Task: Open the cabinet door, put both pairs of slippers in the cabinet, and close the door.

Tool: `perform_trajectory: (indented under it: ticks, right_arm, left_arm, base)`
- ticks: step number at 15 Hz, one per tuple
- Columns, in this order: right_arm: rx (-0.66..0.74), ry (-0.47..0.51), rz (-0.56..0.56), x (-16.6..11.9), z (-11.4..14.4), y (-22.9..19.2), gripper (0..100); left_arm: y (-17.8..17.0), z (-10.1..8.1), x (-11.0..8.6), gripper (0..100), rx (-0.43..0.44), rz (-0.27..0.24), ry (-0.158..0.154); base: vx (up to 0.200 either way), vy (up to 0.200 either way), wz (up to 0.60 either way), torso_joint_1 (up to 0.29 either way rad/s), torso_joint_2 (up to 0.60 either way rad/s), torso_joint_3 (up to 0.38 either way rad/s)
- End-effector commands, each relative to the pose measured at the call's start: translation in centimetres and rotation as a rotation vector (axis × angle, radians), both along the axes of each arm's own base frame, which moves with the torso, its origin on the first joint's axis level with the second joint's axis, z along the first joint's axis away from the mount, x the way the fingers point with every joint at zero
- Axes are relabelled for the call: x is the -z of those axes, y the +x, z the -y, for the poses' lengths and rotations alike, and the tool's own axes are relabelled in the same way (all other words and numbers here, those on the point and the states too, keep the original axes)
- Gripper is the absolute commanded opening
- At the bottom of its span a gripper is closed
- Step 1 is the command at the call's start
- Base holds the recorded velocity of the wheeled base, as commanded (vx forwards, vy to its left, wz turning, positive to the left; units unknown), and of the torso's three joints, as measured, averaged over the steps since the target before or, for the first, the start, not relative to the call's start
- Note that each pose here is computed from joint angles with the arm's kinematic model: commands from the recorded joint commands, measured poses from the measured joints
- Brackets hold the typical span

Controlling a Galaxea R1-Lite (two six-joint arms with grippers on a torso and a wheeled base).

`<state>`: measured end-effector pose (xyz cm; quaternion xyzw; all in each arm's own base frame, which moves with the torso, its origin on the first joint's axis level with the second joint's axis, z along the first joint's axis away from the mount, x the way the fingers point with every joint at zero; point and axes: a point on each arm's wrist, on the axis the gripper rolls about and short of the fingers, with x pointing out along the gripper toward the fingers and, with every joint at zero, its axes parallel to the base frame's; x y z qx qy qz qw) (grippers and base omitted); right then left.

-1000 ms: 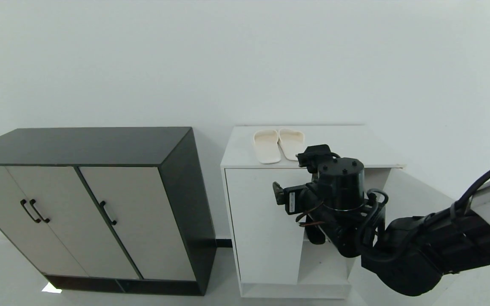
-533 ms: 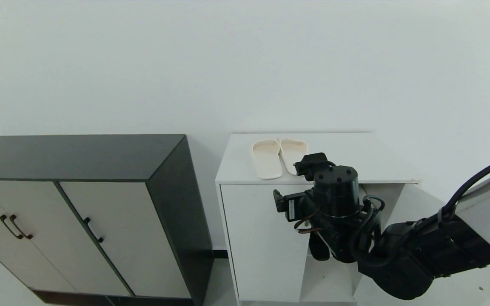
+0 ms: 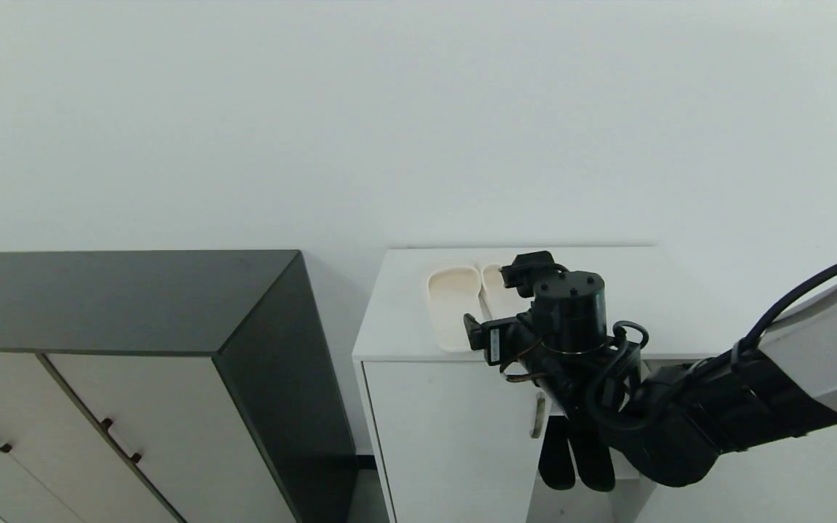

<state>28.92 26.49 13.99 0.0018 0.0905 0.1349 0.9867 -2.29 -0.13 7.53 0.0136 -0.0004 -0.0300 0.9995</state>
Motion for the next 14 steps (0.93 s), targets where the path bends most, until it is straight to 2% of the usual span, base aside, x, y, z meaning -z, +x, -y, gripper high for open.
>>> perform_trajectory:
  ticks: [1,6,14]
  right_arm:
    - [0.007,-0.022,-0.022,0.4,-0.2,0.8,100]
    - [-0.028,-0.040,-0.073,-2.6,-1.0,1.9,100]
    - [0.002,-0.010,-0.079,-0.6,-2.7,5.3,100]
  left_arm:
    - [0.0,0.0,0.0,0,0.000,-0.002,0.000]
    - [0.0,0.0,0.0,0,0.000,-0.002,0.000]
    - [0.0,0.0,0.0,0,0.000,-0.002,-0.001]
  base:
    - [0.000,0.000,0.00,0.000,0.00,0.000]
    - [0.000,0.000,0.00,0.000,0.00,0.000]
    - [0.000,0.000,0.00,0.000,0.00,0.000]
